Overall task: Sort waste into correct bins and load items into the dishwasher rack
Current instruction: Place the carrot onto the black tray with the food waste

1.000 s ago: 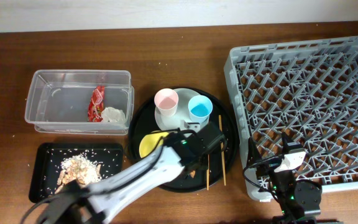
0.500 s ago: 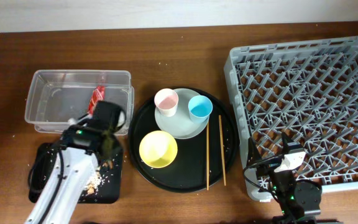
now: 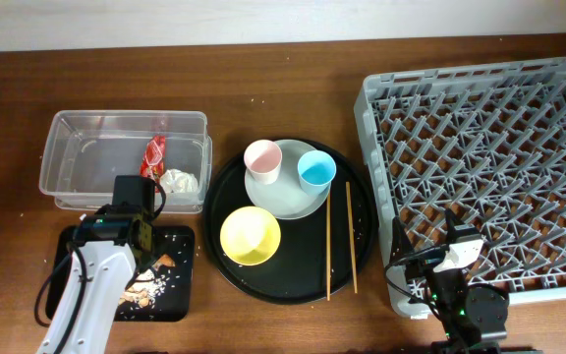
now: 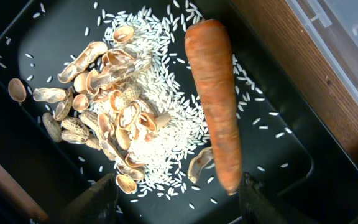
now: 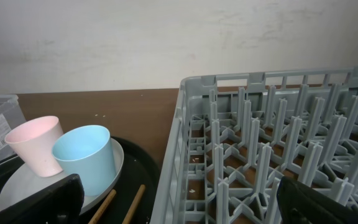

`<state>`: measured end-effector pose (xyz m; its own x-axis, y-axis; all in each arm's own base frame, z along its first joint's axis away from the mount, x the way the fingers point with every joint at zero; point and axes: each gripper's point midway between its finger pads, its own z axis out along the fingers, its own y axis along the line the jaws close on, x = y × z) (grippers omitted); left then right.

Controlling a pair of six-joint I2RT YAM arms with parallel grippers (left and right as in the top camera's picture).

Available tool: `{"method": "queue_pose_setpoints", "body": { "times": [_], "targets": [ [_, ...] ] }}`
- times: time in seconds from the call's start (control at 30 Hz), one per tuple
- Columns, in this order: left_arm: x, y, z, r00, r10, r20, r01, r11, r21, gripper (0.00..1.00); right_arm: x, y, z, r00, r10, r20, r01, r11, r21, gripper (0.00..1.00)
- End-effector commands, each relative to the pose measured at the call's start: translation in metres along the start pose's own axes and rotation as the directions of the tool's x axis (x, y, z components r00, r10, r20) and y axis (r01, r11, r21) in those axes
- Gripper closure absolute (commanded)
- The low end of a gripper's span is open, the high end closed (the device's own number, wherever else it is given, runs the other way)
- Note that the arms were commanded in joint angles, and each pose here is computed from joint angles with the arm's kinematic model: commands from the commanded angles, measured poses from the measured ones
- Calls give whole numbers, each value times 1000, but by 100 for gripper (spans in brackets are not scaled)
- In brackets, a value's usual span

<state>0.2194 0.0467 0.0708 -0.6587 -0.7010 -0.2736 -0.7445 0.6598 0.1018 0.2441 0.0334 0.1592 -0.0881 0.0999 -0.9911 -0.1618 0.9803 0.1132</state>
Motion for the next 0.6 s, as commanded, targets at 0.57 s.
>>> {"method": "queue_pose_setpoints", "body": {
  "times": [0.57],
  "targets": [
    [52,-135,-195,785,516,342,-548,324,771,49,-72,34,-34,982,186,-19,-187,974,-129,2]
  ]
}}
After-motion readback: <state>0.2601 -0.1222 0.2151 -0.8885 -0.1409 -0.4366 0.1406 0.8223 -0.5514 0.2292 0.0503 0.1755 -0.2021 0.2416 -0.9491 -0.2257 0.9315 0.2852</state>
